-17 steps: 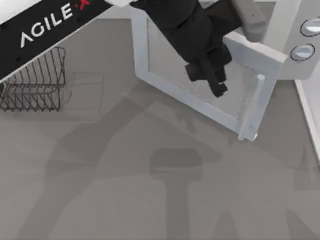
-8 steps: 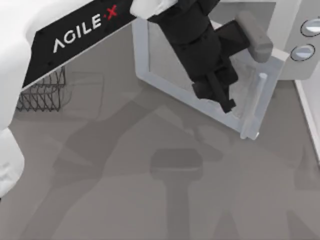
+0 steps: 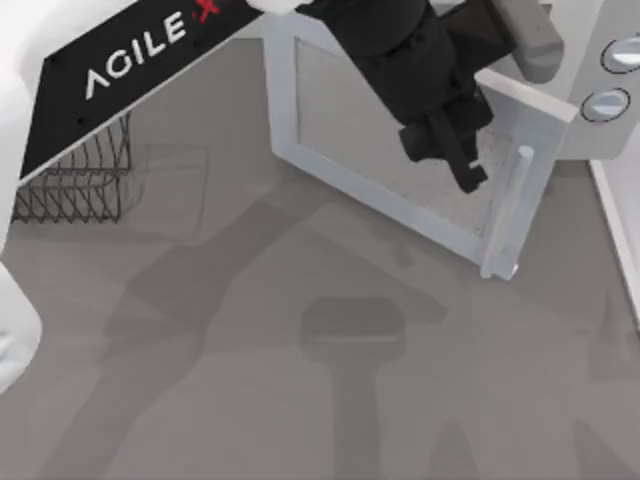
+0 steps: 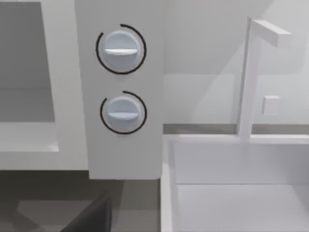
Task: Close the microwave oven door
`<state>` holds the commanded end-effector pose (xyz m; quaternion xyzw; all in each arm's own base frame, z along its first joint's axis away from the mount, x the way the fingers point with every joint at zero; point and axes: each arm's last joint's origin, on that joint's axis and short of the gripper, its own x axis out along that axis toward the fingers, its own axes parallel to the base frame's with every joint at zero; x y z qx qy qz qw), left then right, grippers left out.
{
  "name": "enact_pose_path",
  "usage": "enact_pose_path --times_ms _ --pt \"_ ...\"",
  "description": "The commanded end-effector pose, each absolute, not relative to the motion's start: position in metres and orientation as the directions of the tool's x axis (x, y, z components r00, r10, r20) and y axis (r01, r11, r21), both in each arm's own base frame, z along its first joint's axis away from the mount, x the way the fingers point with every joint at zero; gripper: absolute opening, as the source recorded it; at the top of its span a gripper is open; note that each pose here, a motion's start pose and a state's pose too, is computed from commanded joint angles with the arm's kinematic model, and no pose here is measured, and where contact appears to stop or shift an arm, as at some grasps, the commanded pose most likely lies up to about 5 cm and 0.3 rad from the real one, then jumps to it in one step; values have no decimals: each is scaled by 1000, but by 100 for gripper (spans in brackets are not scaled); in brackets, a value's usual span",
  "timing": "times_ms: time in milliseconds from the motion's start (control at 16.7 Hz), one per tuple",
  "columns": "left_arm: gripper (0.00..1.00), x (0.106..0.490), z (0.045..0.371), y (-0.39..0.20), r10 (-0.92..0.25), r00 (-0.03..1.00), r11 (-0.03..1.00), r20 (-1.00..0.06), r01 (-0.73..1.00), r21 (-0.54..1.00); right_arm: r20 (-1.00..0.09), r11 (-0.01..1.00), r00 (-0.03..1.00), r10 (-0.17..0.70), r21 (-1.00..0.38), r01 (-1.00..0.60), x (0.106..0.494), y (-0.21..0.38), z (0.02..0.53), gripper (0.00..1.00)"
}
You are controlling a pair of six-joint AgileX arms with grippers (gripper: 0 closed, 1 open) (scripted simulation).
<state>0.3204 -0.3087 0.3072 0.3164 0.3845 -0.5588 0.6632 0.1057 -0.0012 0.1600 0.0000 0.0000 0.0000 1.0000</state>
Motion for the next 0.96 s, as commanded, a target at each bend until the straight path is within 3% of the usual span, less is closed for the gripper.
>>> enact_pose_path --times_ms 600,960 --pt "0 316 283 -325 -436 5 175 -900 981 -79 0 1000 1000 0 0 0 106 -1 160 100" --pt "0 320 307 -329 -498 80 175 -864 984 -10 0 1000 1000 0 0 0 106 -1 160 100"
